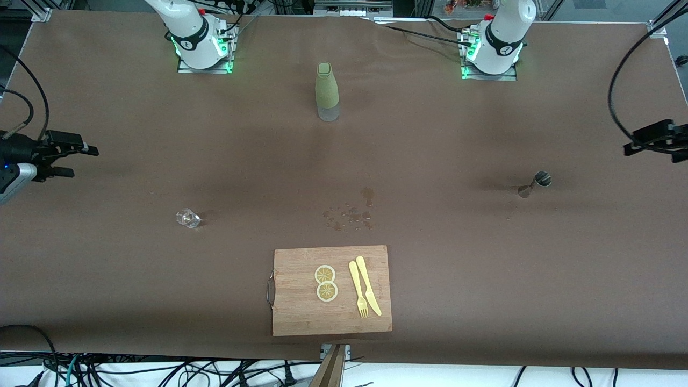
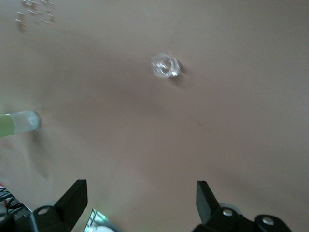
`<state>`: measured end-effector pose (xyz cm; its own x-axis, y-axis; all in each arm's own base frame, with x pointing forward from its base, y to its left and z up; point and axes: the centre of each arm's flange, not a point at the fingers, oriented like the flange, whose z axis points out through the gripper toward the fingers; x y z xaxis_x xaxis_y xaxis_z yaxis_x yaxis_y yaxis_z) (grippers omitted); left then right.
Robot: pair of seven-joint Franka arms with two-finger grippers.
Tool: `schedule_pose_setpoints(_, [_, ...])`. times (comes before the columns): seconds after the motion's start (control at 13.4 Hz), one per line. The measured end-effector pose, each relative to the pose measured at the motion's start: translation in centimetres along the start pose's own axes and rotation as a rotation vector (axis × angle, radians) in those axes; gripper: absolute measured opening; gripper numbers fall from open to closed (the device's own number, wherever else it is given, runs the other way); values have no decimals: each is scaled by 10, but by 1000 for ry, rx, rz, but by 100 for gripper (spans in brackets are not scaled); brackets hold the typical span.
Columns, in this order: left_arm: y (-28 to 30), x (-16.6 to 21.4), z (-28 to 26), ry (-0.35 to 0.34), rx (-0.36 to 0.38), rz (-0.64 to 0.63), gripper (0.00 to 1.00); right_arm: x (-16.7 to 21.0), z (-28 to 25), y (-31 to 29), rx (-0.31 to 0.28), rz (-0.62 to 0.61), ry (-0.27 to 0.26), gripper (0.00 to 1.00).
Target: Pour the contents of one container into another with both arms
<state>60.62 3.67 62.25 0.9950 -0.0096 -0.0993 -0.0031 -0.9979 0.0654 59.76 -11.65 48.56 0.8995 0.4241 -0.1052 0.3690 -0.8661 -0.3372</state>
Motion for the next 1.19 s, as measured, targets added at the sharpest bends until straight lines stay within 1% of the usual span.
schedule_pose_setpoints(0.07, [18, -3, -5, 8, 4, -24, 100, -3, -12, -12, -54, 49, -32, 100])
schedule_pose_setpoints(0.22, [32, -10, -9, 11, 6, -41, 100, -9, -31, -43, -154, 154, -81, 100])
schedule_pose_setpoints(0.45, [31, -16, -6, -2, 6, -49, 100, -18, -38, -80, -254, 305, -84, 100])
schedule_pose_setpoints(0.52, [28, -16, -4, -4, 6, -54, 100, -19, -33, -88, -283, 355, -68, 100])
schedule_pose_setpoints(0.6, [25, -16, -3, -6, 5, -61, 100, -19, -26, -95, -302, 388, -44, 100])
schedule_pose_setpoints(0.74, [22, -15, 0, -10, 5, -65, 100, -20, -17, -109, -315, 417, -14, 100])
schedule_pose_setpoints(0.82, [23, -15, 0, -9, 4, -63, 100, -22, -18, -111, -318, 422, -2, 100])
schedule_pose_setpoints(0.97, [26, -15, 1, -9, 4, -62, 100, -25, -31, -113, -331, 421, 51, 100])
schedule_pose_setpoints(1.04, [26, -15, 1, -10, 4, -63, 100, -26, -36, -115, -333, 425, 71, 100])
schedule_pose_setpoints(1.19, [29, -14, 3, -14, 4, -60, 100, -27, -38, -119, -318, 493, 91, 100])
